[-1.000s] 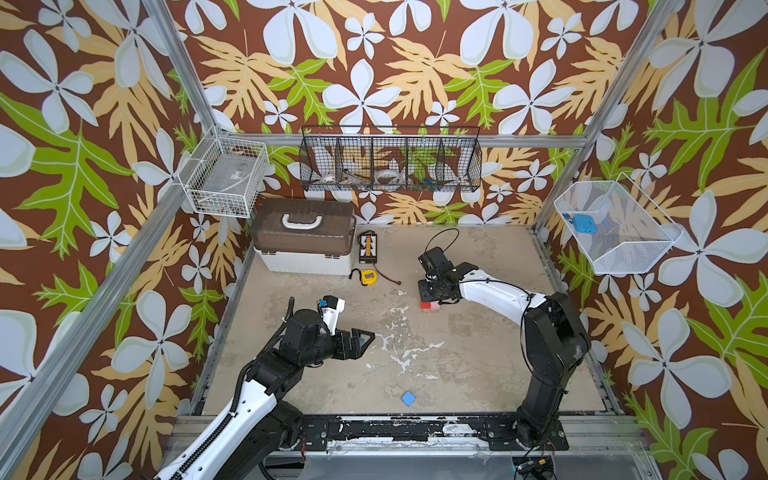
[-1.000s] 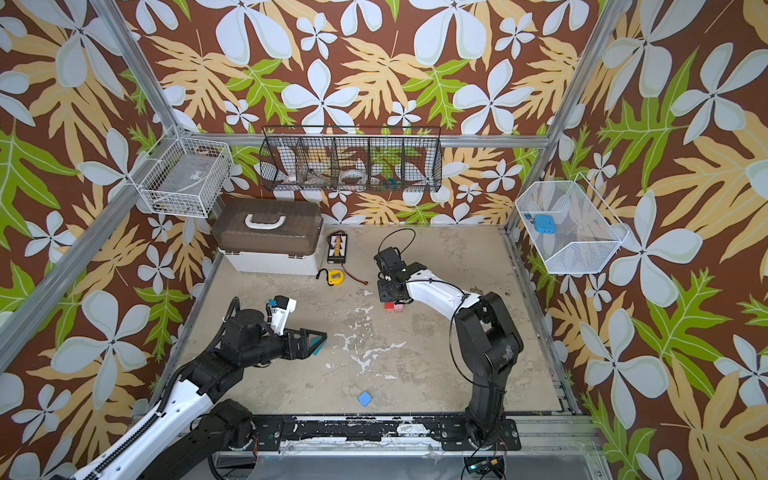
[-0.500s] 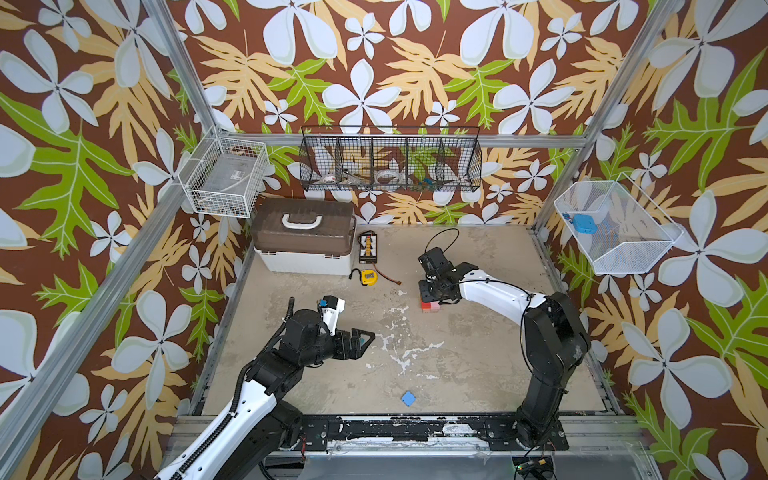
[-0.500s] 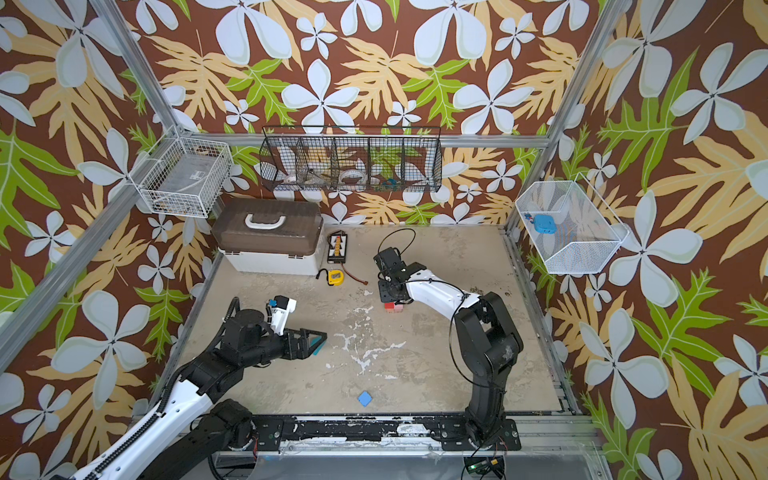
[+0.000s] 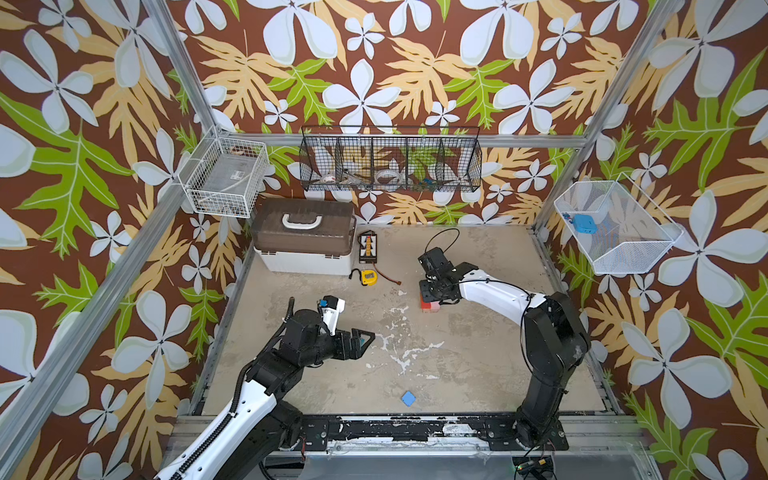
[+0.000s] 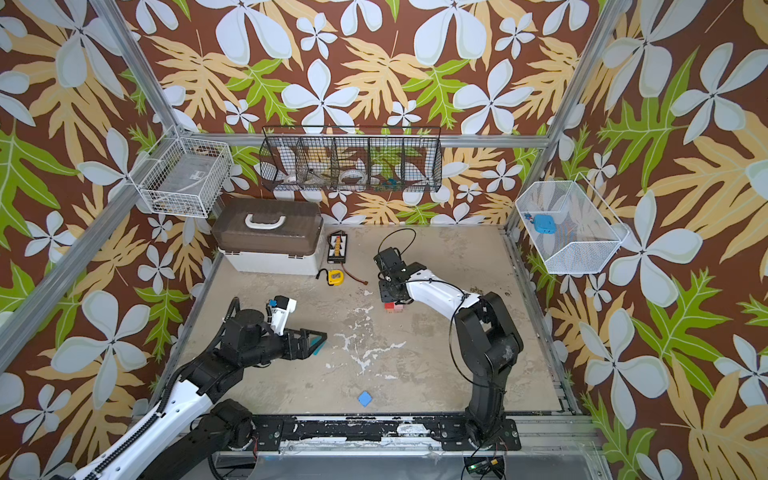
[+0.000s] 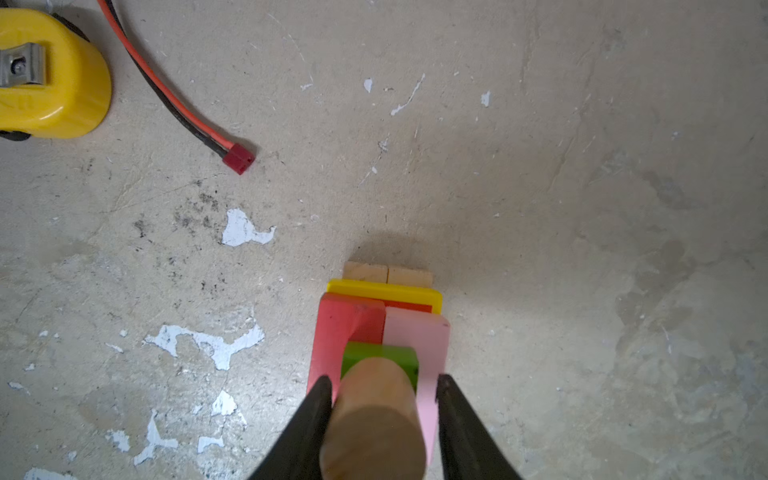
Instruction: Build the wood block tower
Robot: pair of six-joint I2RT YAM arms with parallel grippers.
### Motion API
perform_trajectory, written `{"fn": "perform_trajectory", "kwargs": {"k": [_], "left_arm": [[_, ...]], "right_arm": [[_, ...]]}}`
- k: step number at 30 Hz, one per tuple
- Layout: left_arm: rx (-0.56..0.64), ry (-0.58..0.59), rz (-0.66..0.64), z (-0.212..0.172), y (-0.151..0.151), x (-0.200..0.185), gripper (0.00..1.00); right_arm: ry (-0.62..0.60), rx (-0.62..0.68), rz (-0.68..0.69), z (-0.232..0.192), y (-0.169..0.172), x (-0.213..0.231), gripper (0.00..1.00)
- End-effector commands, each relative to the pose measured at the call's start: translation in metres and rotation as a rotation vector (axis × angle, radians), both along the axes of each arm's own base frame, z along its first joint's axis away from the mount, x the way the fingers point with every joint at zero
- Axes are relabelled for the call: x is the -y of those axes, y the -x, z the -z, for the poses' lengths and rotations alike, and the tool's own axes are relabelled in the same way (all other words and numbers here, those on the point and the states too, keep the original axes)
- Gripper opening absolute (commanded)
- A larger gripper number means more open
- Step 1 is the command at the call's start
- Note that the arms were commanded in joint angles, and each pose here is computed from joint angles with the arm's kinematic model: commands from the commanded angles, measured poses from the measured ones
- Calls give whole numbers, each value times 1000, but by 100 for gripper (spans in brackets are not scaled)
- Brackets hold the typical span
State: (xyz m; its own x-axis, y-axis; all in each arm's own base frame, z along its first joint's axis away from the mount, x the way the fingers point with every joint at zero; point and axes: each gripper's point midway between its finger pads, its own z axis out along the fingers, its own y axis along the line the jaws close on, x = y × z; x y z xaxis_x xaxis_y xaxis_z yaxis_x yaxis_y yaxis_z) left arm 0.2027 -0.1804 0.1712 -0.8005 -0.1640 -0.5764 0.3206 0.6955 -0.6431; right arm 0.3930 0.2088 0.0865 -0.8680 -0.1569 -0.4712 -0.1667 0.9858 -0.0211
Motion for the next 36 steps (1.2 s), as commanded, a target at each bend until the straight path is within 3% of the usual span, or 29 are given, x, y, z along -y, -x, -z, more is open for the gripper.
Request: {"fn": "perform_trajectory", "kwargs": {"k": [1,36], "left_arm": [[12,14,3,-4,-1,2,100],[13,15,3,-5,-1,2,100]], "right_arm": [[6,0,3,-1,0,1,43],[15,1,12,-2,0,3,44]]}}
